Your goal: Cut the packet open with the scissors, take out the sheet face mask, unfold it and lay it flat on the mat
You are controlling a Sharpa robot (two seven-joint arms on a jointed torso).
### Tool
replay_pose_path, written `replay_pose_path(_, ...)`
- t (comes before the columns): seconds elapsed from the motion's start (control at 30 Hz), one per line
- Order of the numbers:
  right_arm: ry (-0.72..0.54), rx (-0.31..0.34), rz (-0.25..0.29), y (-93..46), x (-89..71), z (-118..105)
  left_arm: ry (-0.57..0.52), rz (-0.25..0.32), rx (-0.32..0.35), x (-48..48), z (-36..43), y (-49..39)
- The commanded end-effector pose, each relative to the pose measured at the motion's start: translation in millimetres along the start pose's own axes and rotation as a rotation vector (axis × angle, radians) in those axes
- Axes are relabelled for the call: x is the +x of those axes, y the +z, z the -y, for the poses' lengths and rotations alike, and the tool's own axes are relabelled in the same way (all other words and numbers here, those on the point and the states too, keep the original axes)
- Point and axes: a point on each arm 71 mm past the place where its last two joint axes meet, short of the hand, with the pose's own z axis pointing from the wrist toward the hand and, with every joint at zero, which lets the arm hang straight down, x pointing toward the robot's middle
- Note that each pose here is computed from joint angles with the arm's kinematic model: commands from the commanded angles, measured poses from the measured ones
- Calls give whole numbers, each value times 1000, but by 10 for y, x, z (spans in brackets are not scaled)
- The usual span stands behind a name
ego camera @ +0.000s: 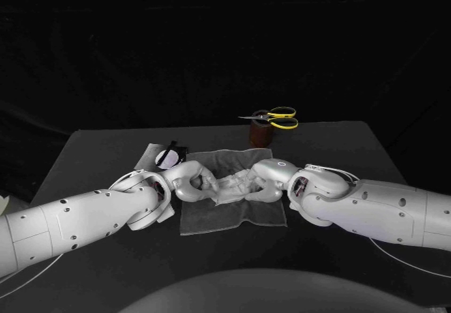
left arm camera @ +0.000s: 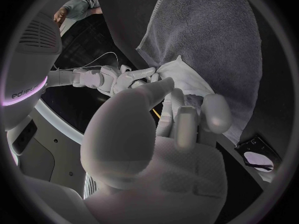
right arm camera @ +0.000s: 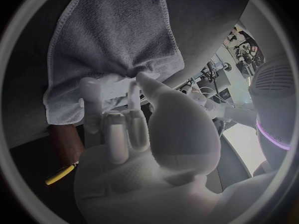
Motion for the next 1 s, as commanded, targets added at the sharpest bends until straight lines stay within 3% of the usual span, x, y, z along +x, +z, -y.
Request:
replay_pose_path(0.03, 27, 12, -19, 7, 2, 3, -2, -15, 2, 16, 11, 6)
replay_pose_path(0.33, 24, 21, 11, 18, -31, 32, -3, -16, 1, 22, 20, 15)
replay_pose_path(0.5, 32, 15, 63, -32, -95, 84, -33, -22, -33, 58, 54, 78)
replay_pose_path(0.63, 154, 15, 134, -113, -206, 146, -72, -23, -65, 87, 99, 154)
replay_pose_path(0.77, 366, 62, 193, -229, -332, 259, -82, -24, -87, 98, 175, 258)
replay_pose_path(1.0, 513, 122, 215, -387, -395, 379, -54, -65, -122, 178, 289, 414)
